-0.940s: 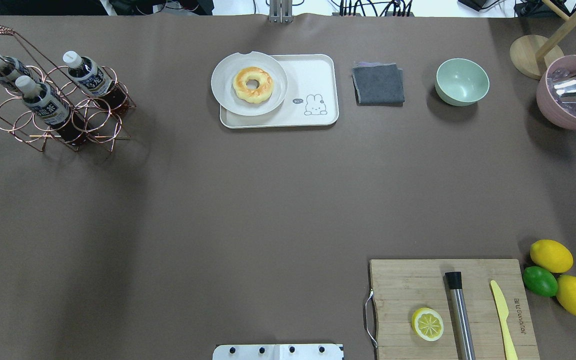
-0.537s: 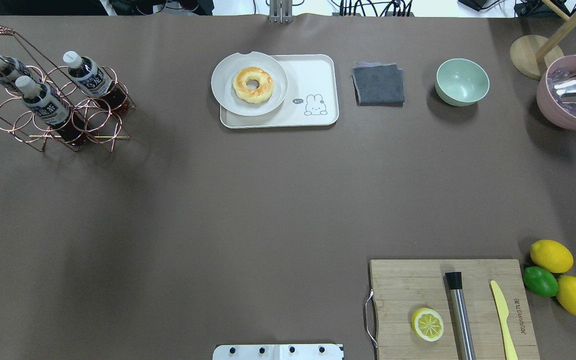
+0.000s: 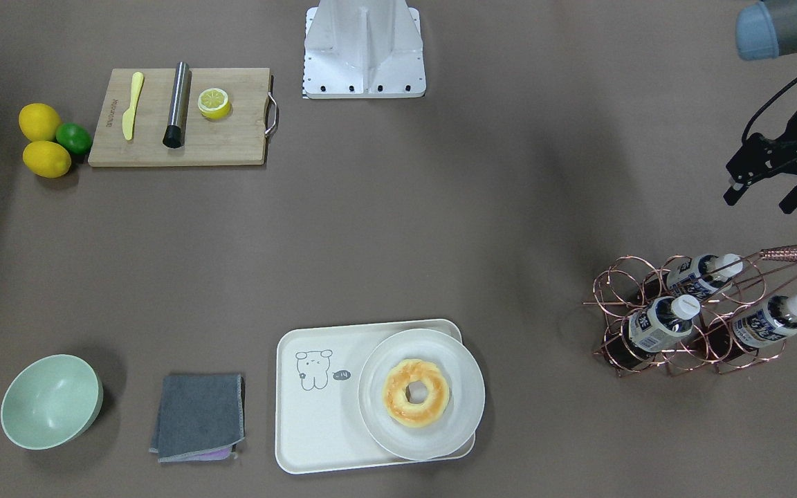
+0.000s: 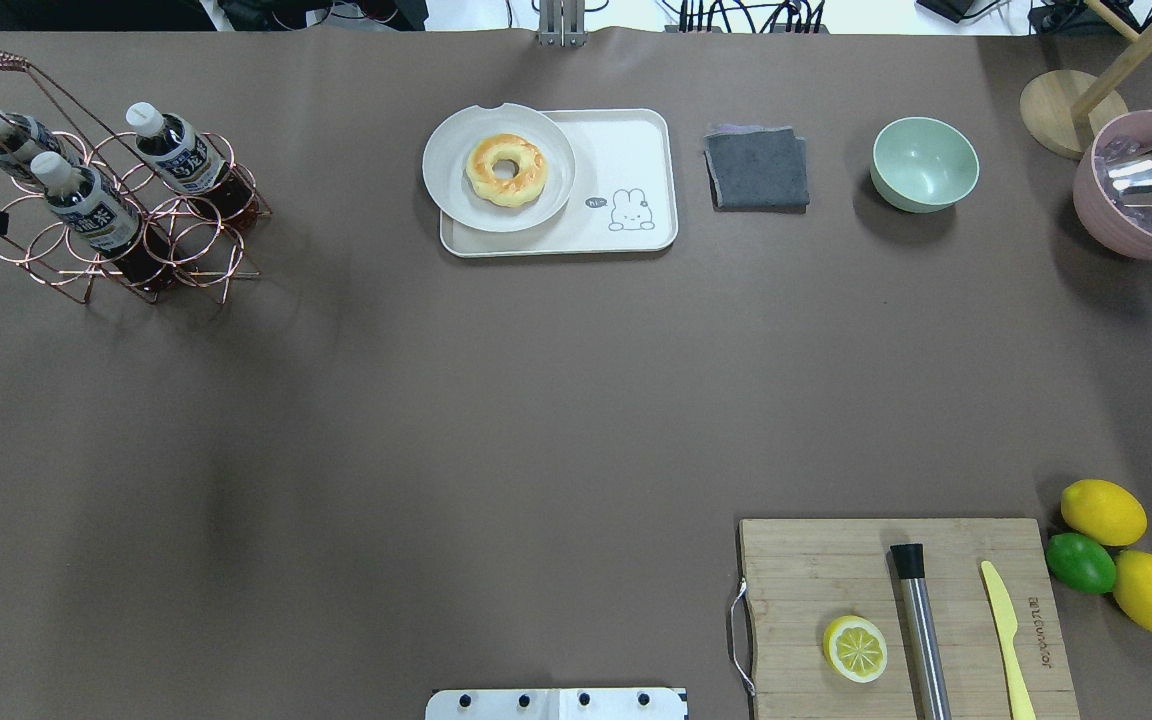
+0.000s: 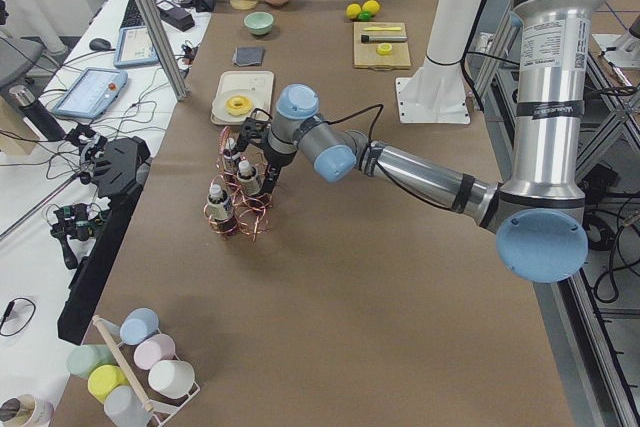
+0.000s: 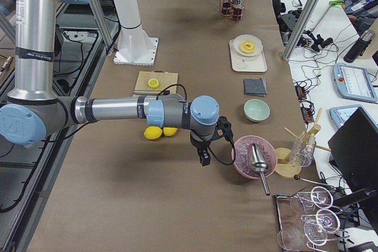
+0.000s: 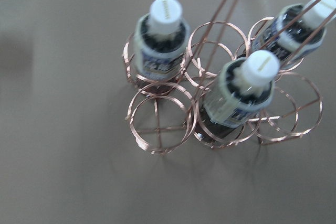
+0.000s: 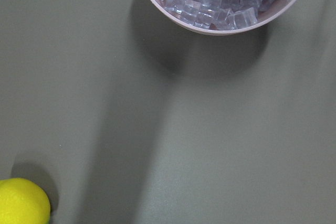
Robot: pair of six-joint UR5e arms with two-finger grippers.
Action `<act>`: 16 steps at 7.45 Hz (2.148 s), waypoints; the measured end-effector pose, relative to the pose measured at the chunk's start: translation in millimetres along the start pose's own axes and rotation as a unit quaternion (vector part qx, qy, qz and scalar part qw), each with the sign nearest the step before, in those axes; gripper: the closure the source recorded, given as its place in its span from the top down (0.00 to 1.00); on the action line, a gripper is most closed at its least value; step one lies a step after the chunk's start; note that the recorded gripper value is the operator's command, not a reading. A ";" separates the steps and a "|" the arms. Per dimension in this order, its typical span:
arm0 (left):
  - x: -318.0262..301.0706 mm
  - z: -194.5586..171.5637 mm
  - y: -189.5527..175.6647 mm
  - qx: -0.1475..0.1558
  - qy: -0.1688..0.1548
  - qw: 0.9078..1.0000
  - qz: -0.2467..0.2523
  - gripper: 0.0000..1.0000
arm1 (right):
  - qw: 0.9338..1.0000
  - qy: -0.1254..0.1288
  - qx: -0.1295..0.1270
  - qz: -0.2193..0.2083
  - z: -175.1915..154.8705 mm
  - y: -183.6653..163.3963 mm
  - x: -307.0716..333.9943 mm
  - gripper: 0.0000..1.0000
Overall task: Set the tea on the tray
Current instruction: 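Reach the left gripper down to a tea bottle in the copper rack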
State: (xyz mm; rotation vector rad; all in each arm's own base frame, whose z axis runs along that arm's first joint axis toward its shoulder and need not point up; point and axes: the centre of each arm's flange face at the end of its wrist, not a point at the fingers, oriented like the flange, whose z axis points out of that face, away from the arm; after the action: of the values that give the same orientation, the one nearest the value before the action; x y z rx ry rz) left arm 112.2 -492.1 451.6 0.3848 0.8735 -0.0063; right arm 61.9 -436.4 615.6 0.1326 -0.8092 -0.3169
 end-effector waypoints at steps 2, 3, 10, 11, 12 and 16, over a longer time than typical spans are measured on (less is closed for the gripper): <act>20.2 24.1 -27.4 0.008 -0.007 1.000 0.012 0.86 | 1.000 -0.002 -0.002 0.002 1.6 1.7 1.0 1.00; 26.6 30.6 -36.6 0.010 -0.008 1.000 0.016 0.84 | 1.000 -0.002 -0.003 0.004 3.1 2.3 2.5 1.00; 38.2 49.3 -60.4 0.018 -0.018 1.000 0.010 0.00 | 1.000 -0.002 -0.003 0.003 3.1 -1.4 3.9 1.00; 40.8 50.1 -60.0 0.022 -0.021 1.000 0.005 0.00 | 1.000 -0.002 -0.003 0.004 3.4 -0.7 4.1 1.00; 44.1 51.2 -59.4 0.024 -0.023 0.999 0.002 0.00 | 1.000 -0.002 -0.003 0.004 3.7 -0.3 4.1 1.00; 52.5 45.3 -61.1 0.026 -0.021 0.999 0.005 0.00 | 1.000 -0.003 -0.004 0.006 5.1 2.2 4.8 1.00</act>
State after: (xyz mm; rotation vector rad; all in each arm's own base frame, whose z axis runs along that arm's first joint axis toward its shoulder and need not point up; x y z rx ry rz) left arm 170.0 -556.2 418.6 0.4366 0.8313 -0.0269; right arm 61.7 -435.9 623.0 0.1187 -0.8140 -0.3103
